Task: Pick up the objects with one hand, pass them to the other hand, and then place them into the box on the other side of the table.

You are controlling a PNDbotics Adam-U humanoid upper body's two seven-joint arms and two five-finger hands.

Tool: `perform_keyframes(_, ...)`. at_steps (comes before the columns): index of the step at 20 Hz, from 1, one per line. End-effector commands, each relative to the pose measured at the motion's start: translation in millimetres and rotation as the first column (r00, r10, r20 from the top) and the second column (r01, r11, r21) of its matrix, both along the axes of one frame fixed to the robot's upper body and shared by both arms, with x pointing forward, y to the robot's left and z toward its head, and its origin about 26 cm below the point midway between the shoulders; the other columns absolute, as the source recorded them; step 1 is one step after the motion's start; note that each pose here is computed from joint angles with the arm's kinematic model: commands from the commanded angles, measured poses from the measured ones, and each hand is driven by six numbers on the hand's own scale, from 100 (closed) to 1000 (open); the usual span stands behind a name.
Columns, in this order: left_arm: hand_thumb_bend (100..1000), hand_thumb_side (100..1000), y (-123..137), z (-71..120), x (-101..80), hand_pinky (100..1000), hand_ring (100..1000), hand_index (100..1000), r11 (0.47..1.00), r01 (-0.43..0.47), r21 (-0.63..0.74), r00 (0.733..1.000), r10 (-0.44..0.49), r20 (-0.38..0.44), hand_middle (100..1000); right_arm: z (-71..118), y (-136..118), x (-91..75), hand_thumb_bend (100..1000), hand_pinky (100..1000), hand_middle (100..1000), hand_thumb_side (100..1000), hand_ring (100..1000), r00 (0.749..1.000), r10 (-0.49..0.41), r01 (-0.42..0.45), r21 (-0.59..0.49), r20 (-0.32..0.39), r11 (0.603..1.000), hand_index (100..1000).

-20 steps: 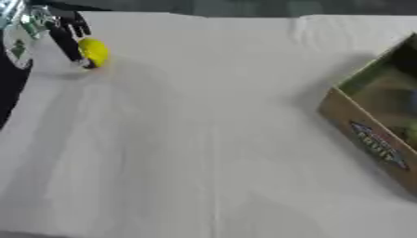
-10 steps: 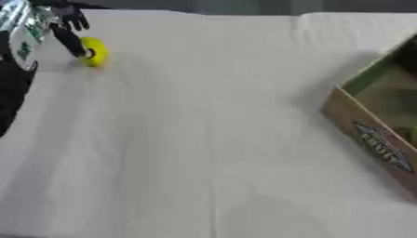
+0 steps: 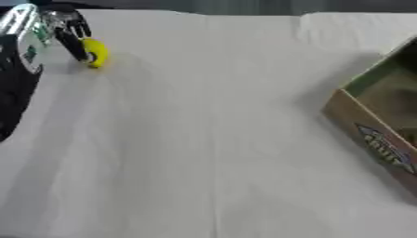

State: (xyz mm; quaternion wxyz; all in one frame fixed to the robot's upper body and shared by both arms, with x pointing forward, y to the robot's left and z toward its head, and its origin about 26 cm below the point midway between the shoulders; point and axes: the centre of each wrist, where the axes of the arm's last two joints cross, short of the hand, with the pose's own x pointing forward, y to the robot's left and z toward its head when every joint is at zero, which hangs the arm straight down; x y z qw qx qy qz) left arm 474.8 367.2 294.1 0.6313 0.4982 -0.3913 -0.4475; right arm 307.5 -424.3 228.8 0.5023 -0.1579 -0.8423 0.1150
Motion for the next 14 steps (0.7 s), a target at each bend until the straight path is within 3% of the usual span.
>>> perform_keyframes(1, 290, 100, 3.8, 13.8, -2.1, 783, 828, 789, 1.000, -0.022, 0.017, 0.999, 0.022, 0.038, 730, 13.1, -1.0, -3.3, 100, 968, 852, 468, 770, 1.000, -0.004, 0.005, -0.032, 0.030, 0.999, 816)
perform_keyframes(9, 104, 100, 1.5, 16.6, -1.0, 751, 771, 693, 1.000, -0.002, -0.018, 0.999, 0.003, 0.051, 643, 10.3, -2.0, -3.5, 100, 969, 853, 470, 771, 1.000, -0.010, 0.010, -0.036, 0.019, 0.999, 818)
perform_keyframes(14, 100, 100, 0.2, 19.8, -1.4, 730, 745, 666, 0.999, 0.014, -0.039, 0.999, -0.012, 0.052, 614, 9.6, -3.0, -4.1, 100, 969, 853, 474, 771, 1.000, -0.010, 0.011, -0.038, 0.014, 0.999, 818)
